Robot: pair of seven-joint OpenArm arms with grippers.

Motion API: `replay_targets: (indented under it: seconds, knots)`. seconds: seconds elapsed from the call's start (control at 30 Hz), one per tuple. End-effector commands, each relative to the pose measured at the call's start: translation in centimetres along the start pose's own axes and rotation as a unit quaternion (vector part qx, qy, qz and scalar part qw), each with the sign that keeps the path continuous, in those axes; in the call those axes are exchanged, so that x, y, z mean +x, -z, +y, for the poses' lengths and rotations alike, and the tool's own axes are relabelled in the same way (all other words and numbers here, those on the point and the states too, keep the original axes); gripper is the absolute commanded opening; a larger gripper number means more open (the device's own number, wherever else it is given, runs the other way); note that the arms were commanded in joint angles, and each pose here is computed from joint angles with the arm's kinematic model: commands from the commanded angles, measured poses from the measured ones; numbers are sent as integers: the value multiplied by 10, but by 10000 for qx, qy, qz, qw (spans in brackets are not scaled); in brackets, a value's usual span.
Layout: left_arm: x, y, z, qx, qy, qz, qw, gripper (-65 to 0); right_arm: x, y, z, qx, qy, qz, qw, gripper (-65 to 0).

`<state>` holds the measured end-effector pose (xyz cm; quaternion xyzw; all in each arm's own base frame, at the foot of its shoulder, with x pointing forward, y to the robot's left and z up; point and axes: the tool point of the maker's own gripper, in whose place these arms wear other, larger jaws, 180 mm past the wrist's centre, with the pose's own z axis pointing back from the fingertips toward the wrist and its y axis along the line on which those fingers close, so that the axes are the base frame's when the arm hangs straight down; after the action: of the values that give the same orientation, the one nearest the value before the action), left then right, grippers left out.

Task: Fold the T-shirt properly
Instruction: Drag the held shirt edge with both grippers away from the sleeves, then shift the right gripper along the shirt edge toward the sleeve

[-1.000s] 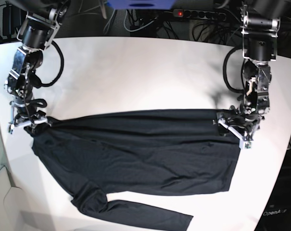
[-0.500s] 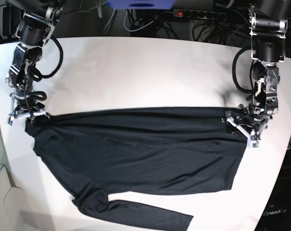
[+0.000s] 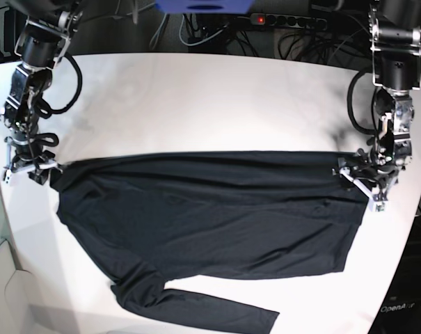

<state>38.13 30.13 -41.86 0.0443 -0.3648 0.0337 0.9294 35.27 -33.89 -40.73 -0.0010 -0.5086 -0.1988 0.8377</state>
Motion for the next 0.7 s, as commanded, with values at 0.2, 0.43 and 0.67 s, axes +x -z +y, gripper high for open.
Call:
replay_targets:
  seconds: [0.2,0.43,0.67]
  knots:
    - [18,-4,8,87,74,-195,9997,-219,54,-48,41,430,-550,-1044,9921,-506]
    - [18,-4,7,77,60,-198,9998,-219,38,-65,90,975,-812,-885,9880,-506]
    - [19,-4,7,79,55,-200,9998,-219,2,-56,89,941,-586,-365,9932,-505]
